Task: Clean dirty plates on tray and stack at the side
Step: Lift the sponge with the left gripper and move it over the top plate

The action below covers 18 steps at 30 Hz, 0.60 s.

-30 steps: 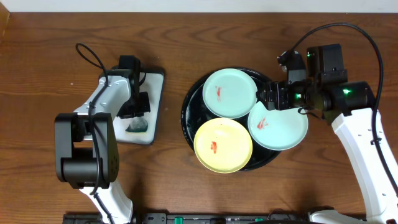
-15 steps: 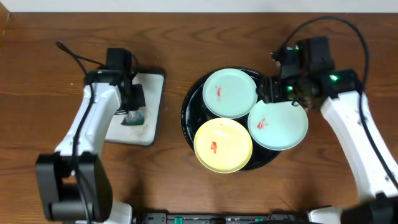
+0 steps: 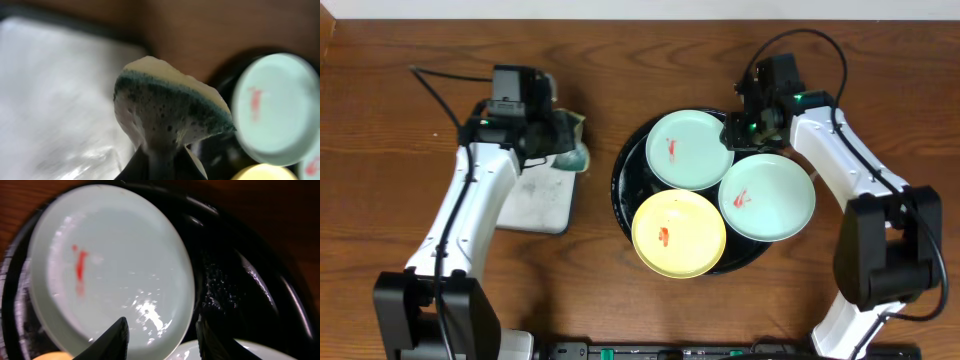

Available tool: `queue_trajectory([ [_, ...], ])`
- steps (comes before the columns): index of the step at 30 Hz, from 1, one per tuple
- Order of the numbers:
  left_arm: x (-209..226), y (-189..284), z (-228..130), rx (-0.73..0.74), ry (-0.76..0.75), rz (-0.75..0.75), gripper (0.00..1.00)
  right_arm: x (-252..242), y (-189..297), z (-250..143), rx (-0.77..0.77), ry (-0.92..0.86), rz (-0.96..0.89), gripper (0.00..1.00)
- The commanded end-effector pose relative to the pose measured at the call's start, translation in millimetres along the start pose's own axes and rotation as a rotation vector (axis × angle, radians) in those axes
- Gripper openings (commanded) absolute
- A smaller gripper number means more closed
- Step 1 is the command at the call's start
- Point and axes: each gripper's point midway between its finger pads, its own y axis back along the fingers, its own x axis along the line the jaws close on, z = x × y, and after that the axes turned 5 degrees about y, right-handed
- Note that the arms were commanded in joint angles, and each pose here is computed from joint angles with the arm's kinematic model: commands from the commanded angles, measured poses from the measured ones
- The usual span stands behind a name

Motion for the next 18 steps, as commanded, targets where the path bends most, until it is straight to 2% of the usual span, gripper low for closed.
queue_trajectory([
  [1,-44,6,10,-0.052,-0.026,-0.106,0.07,-10,-12,2,0.012,-0.015,-0.048,0.43],
  [5,-83,5,15,-0.111,-0.097,-0.178,0.07,-23,-29,-7,0.055,-0.024,-0.099,0.4],
  [10,-111,-5,21,-0.178,-0.131,-0.201,0.08,-24,-37,-9,0.064,-0.026,-0.095,0.22],
  [16,-127,-47,1,-0.098,-0.072,-0.225,0.07,-29,-44,-15,0.07,-0.028,-0.115,0.02],
  [18,-130,-63,-12,-0.054,-0.06,-0.217,0.07,-29,-44,-17,0.076,-0.045,-0.116,0.01],
])
